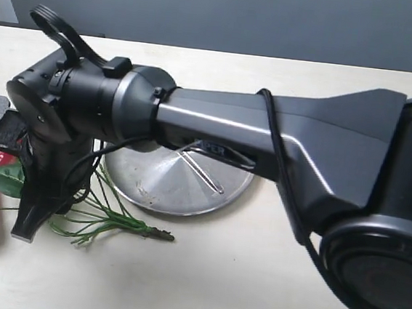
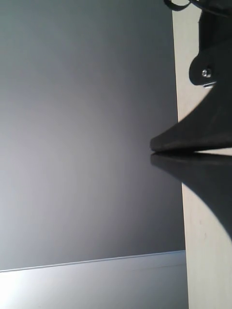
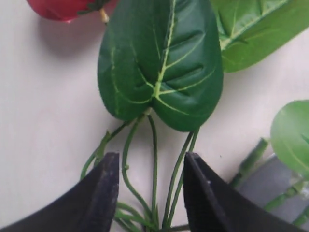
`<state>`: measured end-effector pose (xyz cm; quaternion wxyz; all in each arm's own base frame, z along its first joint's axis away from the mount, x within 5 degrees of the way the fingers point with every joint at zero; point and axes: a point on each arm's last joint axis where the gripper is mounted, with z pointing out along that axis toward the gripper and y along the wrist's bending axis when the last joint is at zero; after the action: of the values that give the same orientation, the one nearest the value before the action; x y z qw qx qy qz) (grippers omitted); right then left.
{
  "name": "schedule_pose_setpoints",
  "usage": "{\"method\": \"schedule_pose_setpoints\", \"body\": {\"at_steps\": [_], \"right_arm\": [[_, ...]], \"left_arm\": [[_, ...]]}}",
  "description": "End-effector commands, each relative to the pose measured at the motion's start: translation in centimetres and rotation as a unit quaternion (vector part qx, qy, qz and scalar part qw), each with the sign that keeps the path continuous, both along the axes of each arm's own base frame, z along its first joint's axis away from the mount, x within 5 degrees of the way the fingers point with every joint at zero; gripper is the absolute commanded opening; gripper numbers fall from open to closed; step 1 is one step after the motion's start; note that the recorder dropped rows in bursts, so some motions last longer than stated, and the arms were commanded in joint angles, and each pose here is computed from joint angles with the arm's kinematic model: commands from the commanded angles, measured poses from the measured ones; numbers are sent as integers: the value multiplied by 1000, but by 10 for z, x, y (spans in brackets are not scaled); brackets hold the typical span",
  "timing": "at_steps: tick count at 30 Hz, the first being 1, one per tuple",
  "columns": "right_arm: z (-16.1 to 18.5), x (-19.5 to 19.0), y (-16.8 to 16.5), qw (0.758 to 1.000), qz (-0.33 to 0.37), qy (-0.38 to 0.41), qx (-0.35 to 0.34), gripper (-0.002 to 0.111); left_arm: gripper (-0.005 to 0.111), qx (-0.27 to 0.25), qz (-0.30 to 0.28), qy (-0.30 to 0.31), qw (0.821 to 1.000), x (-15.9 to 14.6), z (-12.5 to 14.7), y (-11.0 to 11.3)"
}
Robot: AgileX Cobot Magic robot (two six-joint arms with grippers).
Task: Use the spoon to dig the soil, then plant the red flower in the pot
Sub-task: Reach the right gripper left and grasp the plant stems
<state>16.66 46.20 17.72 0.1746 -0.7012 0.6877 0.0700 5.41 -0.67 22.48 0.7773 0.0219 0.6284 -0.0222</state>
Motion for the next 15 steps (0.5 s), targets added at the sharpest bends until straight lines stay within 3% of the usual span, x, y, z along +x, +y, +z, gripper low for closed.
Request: {"method": "schedule_pose_setpoints", "body": {"at_steps": [1, 11, 15], "right_arm": [[-14, 5, 4, 1000, 6, -23, -2, 42], [-37, 8, 6, 999, 11, -31, -20, 40], [-37, 8, 7, 999, 11, -33, -15, 16]], "left_arm": [[0, -1, -5, 0, 1000, 0, 0, -1], [0, -1, -5, 0, 1000, 0, 0, -1], [0, -1, -5, 0, 1000, 0, 0, -1]]}}
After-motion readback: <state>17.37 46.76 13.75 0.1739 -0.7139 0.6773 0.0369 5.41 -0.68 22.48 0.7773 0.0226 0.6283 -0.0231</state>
